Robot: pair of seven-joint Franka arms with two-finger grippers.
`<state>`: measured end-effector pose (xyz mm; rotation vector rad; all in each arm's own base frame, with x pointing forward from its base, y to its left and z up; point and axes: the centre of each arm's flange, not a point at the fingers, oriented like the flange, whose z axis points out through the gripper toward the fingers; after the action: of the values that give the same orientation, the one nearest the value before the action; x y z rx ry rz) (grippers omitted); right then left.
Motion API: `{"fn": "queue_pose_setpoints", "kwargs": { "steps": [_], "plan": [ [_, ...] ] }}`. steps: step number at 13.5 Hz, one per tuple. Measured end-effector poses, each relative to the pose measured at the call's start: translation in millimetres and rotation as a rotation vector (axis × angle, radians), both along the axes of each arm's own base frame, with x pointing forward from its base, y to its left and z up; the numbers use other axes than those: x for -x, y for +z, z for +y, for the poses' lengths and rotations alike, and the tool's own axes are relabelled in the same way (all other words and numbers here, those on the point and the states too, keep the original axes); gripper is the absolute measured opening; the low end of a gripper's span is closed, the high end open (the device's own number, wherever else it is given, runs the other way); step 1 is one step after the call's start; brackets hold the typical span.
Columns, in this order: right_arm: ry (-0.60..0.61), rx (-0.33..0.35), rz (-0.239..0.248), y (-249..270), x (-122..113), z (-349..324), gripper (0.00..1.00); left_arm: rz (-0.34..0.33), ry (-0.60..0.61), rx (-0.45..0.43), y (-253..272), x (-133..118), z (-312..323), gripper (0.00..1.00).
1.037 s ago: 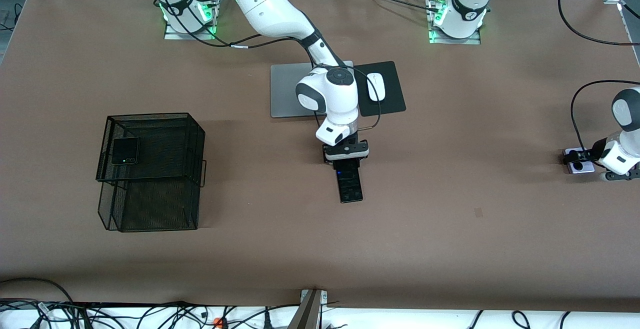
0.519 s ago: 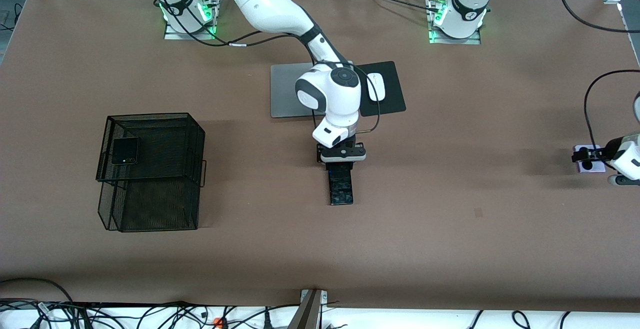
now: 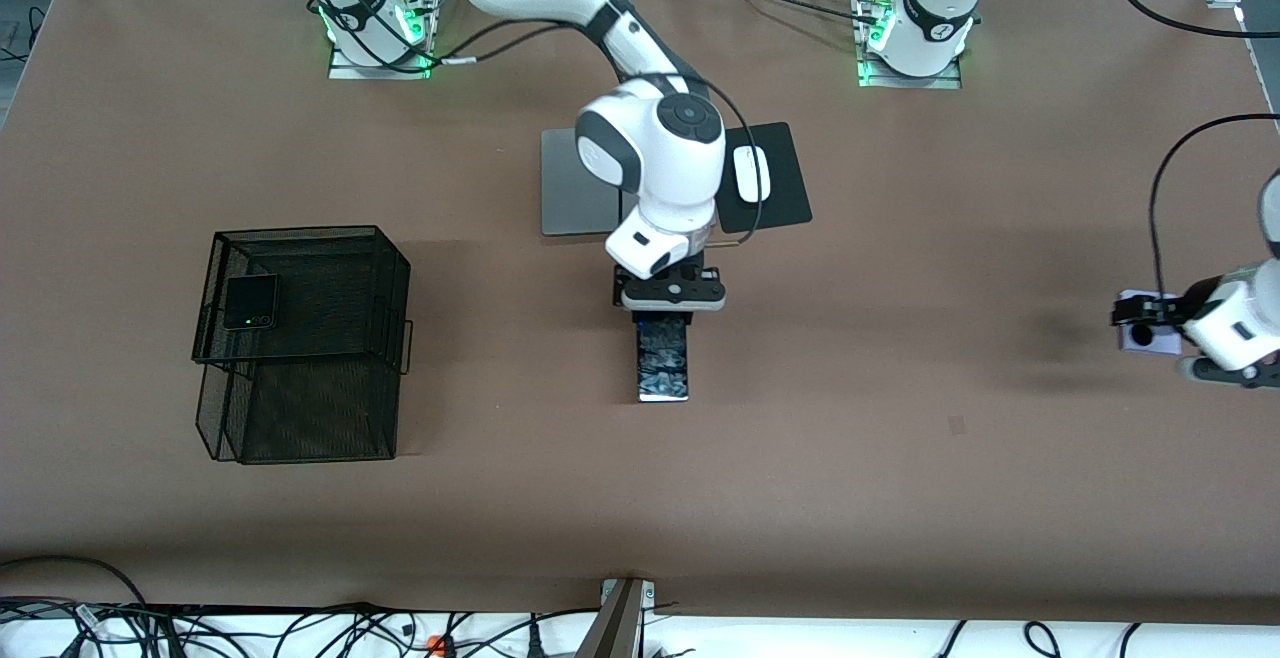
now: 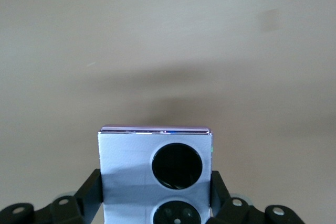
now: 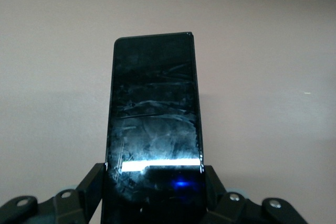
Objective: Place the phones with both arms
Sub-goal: 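Drop the phone in the basket while the left gripper places the white phone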
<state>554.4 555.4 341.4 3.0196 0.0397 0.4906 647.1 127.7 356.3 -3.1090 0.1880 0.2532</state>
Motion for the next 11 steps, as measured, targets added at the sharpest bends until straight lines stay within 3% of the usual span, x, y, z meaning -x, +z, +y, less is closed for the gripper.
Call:
{"fn": "queue_pose_setpoints", "kwargs": {
  "steps": [2, 6, 11],
  "plan": [
    [-0.008, 0.027, 0.052, 32, -7, -28, 0.79, 0.01, 0.005, 0.05, 0, -8, -70, 0.83],
    [-0.039, 0.045, 0.121, 70, -15, -110, 0.79, 0.02, 0.055, 0.039, -10, -5, -233, 0.83],
    [-0.06, -0.019, 0.197, 98, 3, -253, 0.79, -0.007, 0.07, 0.097, -37, 21, -384, 0.83]
  ]
}}
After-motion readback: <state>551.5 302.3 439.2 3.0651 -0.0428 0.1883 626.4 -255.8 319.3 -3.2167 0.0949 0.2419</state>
